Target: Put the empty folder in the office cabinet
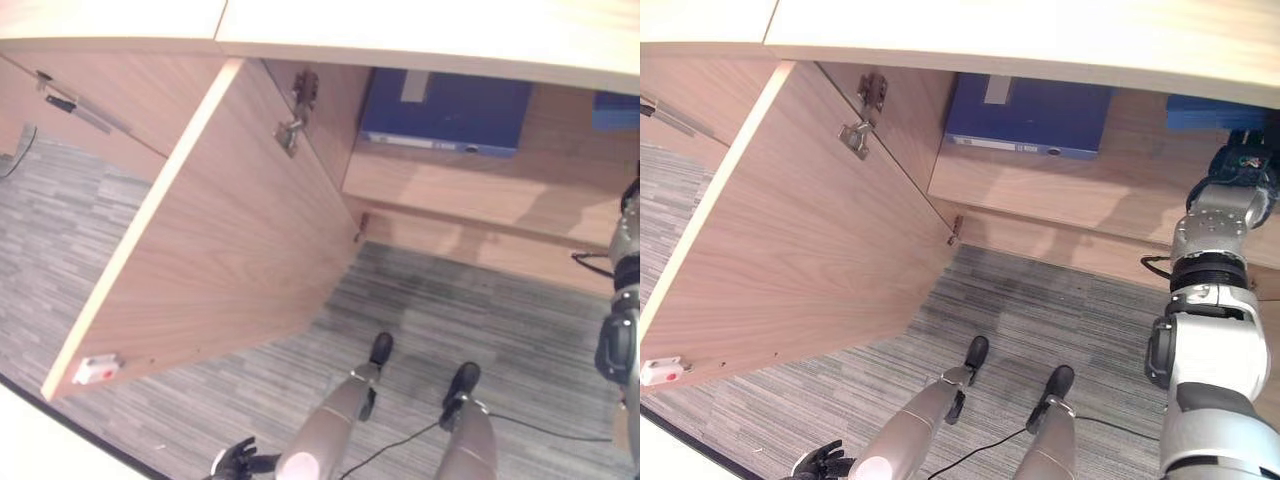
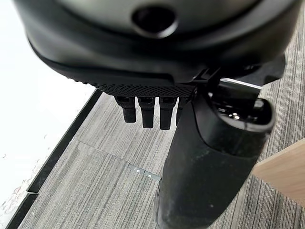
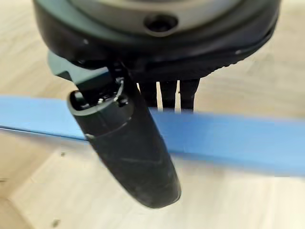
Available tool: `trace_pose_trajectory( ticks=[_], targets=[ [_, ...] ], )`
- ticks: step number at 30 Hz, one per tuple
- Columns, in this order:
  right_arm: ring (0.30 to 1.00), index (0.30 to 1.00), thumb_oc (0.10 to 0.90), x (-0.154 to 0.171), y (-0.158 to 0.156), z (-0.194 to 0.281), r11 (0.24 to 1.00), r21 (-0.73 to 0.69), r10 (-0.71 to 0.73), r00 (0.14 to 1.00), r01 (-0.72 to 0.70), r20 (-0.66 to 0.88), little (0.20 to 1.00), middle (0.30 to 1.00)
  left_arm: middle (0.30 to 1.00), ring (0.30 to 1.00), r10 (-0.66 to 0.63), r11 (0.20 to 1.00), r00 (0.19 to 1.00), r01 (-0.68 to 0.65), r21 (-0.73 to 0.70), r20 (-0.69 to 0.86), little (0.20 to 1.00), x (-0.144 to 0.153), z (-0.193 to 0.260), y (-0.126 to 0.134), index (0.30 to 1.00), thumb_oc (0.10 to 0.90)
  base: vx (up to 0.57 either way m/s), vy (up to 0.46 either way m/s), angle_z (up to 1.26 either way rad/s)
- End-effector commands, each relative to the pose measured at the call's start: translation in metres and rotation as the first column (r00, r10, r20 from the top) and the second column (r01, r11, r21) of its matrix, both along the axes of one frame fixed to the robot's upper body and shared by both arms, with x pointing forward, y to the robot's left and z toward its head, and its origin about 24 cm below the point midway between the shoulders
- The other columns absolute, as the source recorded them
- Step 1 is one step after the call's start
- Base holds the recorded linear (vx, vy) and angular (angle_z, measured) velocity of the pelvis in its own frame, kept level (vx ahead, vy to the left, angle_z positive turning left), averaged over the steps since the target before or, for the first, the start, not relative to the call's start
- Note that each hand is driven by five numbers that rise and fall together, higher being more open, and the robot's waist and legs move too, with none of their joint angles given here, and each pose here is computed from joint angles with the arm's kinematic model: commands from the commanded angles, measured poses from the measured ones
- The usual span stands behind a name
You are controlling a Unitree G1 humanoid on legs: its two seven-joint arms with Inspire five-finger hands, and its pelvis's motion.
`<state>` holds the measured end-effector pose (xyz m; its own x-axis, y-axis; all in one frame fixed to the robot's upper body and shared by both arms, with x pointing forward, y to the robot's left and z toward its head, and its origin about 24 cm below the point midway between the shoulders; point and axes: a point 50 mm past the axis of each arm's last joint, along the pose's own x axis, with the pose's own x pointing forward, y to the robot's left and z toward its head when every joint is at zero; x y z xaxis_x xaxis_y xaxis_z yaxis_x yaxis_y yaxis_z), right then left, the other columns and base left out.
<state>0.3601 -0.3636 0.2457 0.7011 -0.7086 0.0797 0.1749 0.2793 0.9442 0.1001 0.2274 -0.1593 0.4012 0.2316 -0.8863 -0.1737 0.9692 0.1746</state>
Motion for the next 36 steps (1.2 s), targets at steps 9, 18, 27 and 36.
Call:
trace_pose_trajectory(
  ticks=[9,18,27,36],
  targets=[
    [0.9,0.9,0.8,-0.009,0.005,0.071,0.984,-0.174,0.009,0.976,0.029,0.217,0.9,0.9,0.9,0.9,0.06,0.985,0.982,-0.029,0.168,-0.179,0.9,-0.057,0.003,0.05,0.9,0.8,0.0,0.003,-0.01],
    [0.9,0.9,0.8,-0.016,-0.005,0.08,0.969,-0.24,-0.012,0.986,0.052,0.166,0.9,0.9,0.9,0.9,0.064,0.985,0.98,-0.031,0.17,-0.19,0.9,-0.062,0.003,0.052,0.9,0.8,0.0,0.0,0.0],
    [0.9,0.9,0.8,-0.024,-0.041,0.043,0.791,-0.585,-0.144,0.875,-0.179,-0.462,0.9,0.9,0.9,0.9,0.004,0.987,0.977,0.03,0.156,-0.211,0.9,-0.06,0.006,0.061,0.9,0.8,-0.01,-0.02,0.0],
    [0.9,0.9,0.8,-0.006,-0.004,0.066,0.67,-0.697,0.01,0.942,-0.256,-0.336,0.9,0.9,0.9,0.9,0.013,0.991,0.977,0.015,0.131,-0.213,0.9,-0.063,0.005,0.059,0.9,0.8,-0.01,-0.024,-0.06]
  ],
)
